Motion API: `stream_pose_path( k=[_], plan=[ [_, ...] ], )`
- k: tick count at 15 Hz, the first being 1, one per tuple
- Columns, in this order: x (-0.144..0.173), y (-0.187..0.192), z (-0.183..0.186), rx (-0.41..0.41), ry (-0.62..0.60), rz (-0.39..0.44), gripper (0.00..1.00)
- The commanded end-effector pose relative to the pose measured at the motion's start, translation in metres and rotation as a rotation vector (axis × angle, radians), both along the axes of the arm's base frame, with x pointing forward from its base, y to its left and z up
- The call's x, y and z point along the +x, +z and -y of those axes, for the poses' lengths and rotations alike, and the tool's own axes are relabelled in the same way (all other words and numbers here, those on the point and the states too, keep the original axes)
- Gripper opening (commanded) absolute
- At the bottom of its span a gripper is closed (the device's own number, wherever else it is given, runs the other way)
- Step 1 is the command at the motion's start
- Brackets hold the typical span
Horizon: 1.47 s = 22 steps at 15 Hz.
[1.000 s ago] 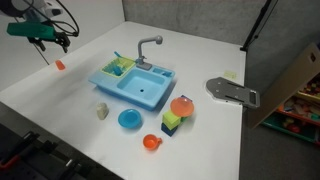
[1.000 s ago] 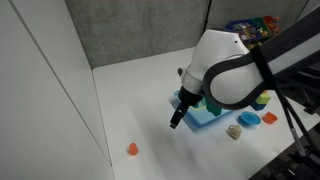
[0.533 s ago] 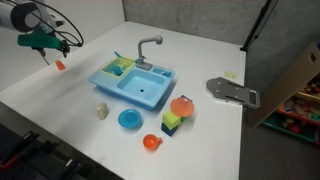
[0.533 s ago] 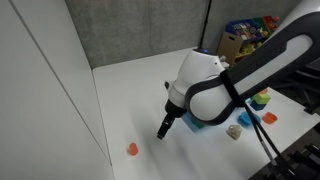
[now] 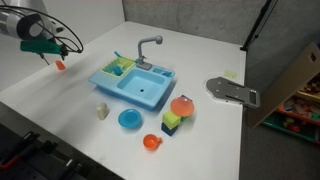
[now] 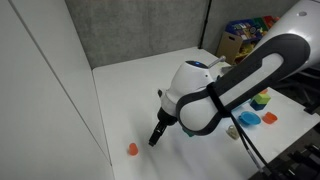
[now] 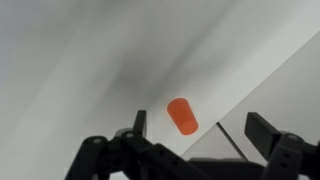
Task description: Put the orange cup in the sink
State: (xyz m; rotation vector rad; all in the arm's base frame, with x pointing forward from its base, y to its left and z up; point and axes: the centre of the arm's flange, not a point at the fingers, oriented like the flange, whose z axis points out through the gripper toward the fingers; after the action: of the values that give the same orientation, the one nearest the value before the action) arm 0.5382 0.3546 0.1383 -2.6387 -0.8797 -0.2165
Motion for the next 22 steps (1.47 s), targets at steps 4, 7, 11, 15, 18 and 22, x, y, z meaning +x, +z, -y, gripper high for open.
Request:
stream_pose_path(
  k=[4,7,11,15,18,22],
  plan=[
    [0.000,0.000,0.000,0.000,-0.001,0.000,1.00],
    [0.000,0.000,0.000,0.000,-0.001,0.000,1.00],
    [0.000,0.000,0.000,0.000,-0.001,0.000,1.00],
    [0.000,0.000,0.000,0.000,-0.001,0.000,1.00],
    [0.007,-0.004,0.002,0.003,-0.005,-0.001,1.00],
    [0.016,-0.011,-0.003,0.021,0.000,-0.001,1.00]
  ],
)
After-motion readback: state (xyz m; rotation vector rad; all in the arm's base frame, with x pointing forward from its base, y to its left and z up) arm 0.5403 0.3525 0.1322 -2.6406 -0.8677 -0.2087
